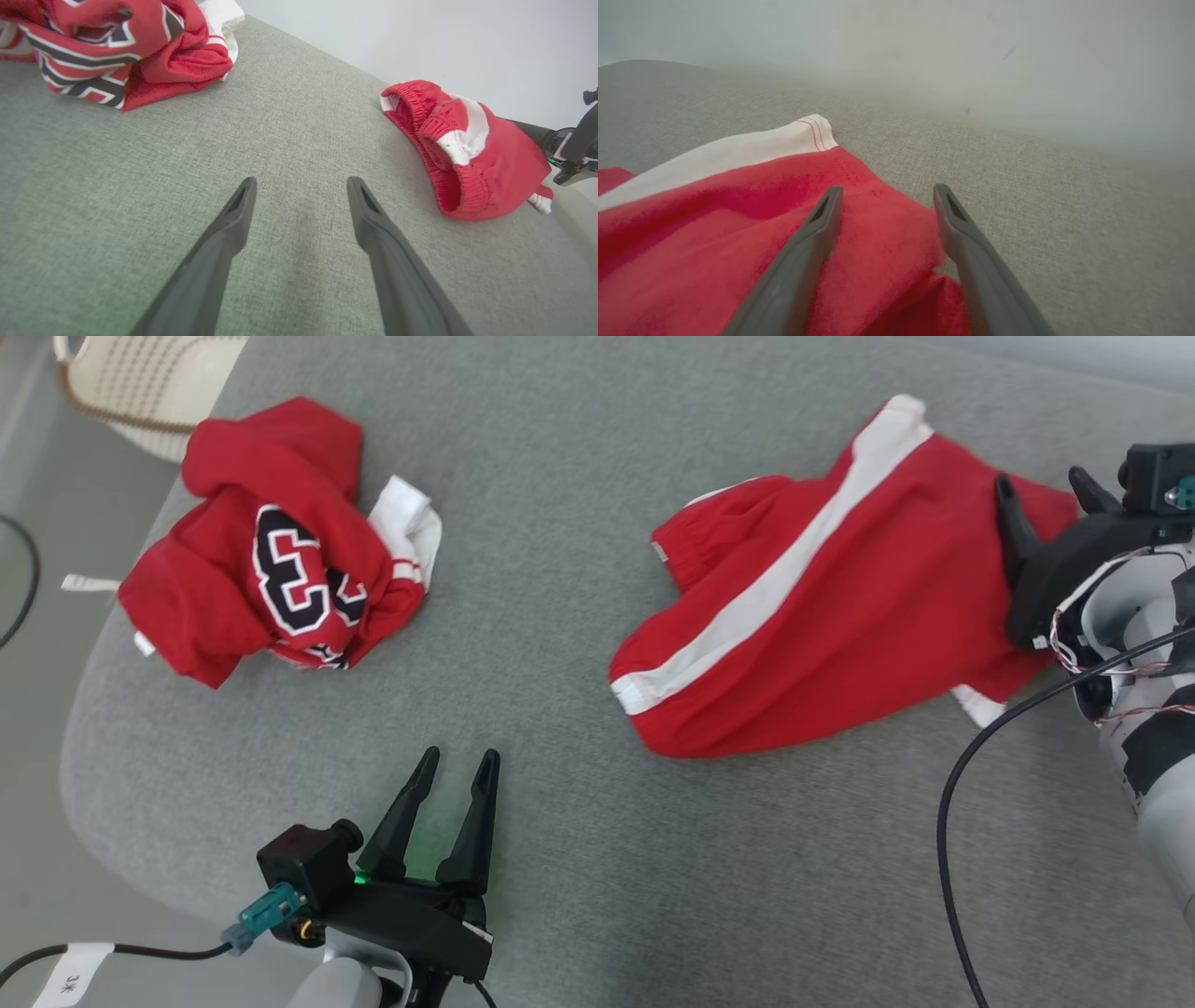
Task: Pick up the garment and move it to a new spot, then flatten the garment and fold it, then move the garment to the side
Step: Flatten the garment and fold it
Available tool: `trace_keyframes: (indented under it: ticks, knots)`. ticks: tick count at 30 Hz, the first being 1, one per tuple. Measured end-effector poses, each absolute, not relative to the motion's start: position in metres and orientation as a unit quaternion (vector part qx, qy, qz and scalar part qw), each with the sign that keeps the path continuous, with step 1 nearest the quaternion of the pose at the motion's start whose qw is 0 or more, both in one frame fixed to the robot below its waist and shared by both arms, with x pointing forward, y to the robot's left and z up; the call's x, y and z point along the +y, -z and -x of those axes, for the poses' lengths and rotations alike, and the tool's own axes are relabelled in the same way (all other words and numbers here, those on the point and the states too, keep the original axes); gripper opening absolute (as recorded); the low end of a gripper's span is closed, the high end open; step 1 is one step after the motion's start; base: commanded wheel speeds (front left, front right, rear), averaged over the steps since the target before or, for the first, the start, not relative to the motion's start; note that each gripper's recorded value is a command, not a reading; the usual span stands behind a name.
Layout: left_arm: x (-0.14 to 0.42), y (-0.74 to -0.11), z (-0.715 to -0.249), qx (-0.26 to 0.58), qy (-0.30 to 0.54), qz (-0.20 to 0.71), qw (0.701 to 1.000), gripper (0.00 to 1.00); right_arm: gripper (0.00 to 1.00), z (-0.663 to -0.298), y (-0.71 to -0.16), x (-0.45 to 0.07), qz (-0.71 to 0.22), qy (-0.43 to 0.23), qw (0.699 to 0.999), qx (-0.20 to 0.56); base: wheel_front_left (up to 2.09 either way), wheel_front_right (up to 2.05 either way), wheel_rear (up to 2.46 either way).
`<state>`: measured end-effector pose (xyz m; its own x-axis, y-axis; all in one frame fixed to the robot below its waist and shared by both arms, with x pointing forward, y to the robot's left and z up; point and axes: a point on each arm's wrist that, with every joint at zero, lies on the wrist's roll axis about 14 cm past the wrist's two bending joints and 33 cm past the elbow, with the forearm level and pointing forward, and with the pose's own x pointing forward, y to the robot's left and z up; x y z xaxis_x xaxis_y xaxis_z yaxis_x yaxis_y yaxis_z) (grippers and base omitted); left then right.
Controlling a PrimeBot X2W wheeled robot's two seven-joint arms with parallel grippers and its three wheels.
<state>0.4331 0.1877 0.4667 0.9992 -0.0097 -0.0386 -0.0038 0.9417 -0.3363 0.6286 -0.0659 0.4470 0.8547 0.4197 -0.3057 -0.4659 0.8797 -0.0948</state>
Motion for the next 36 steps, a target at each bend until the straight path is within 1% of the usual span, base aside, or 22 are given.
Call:
trace_keyframes:
  ticks: [3, 6, 7, 8, 9, 10, 11, 12, 19, 22, 26, 31, 33, 36]
  knots:
    - [0.194, -0.46, -0.43, 0.029, -0.009, 0.169, 0.985, 1.0, 1.0, -0.63, -0.422, -0.062, 0.08, -0.231, 0.954, 0.174, 0.0, 0.0, 0.0]
    - [0.202, -0.456, -0.429, 0.033, -0.021, 0.168, 0.985, 1.0, 1.0, -0.632, -0.407, -0.059, 0.07, -0.23, 0.952, 0.191, 0.0, 0.0, 0.0]
    - [0.203, -0.455, -0.429, 0.034, -0.024, 0.167, 0.985, 1.0, 0.95, -0.634, -0.405, -0.058, 0.065, -0.228, 0.952, 0.194, 0.0, 0.0, 0.0]
    - [0.205, -0.453, -0.429, 0.036, -0.026, 0.166, 0.985, 1.0, 0.73, -0.635, -0.402, -0.057, 0.066, -0.229, 0.952, 0.194, 0.0, 0.0, 0.0]
    - [0.206, -0.453, -0.429, 0.036, -0.027, 0.166, 0.985, 1.0, 0.42, -0.637, -0.401, -0.056, 0.067, -0.23, 0.951, 0.193, 0.0, 0.0, 0.0]
    - [0.207, -0.453, -0.429, 0.035, -0.029, 0.165, 0.985, 1.0, 0.32, -0.638, -0.401, -0.054, 0.065, -0.232, 0.952, 0.19, 0.0, 0.0, 0.0]
    - [0.208, -0.454, -0.43, 0.033, -0.031, 0.164, 0.985, 1.0, 0.02, -0.639, -0.4, -0.052, 0.063, -0.233, 0.952, 0.186, 0.0, 0.0, 0.0]
    - [0.21, -0.455, -0.432, 0.031, -0.032, 0.163, 0.986, 1.0, 0.0, -0.639, -0.401, -0.05, 0.062, -0.236, 0.953, 0.181, 0.0, 0.0, 0.0]
    - [0.205, -0.458, -0.437, 0.024, -0.023, 0.162, 0.986, 1.0, 0.0, -0.635, -0.42, -0.047, 0.033, -0.238, 0.961, 0.138, 0.0, 0.0, 0.0]
    - [0.2, -0.461, -0.435, 0.022, -0.018, 0.167, 0.986, 1.0, 0.0, -0.629, -0.436, -0.045, -0.005, -0.234, 0.965, 0.118, 0.0, 0.0, 0.0]
    - [0.189, -0.467, -0.436, 0.015, 0.0, 0.165, 0.986, 1.0, 0.0, -0.616, -0.459, -0.05, -0.019, -0.242, 0.966, 0.087, 0.0, 0.0, 0.0]
    - [0.172, -0.472, -0.434, 0.013, 0.023, 0.169, 0.985, 1.0, 0.0, -0.588, -0.479, -0.066, -0.029, -0.246, 0.967, 0.06, 0.0, 0.0, 0.0]
    - [0.164, -0.475, -0.434, 0.01, 0.034, 0.171, 0.985, 1.0, 0.0, -0.577, -0.492, -0.078, -0.045, -0.239, 0.969, 0.042, 0.0, 0.0, 0.0]
    - [0.152, -0.478, -0.432, 0.008, 0.051, 0.174, 0.983, 1.0, 0.0, -0.55, -0.493, -0.102, -0.056, -0.222, 0.973, 0.037, 0.0, 0.0, 0.0]
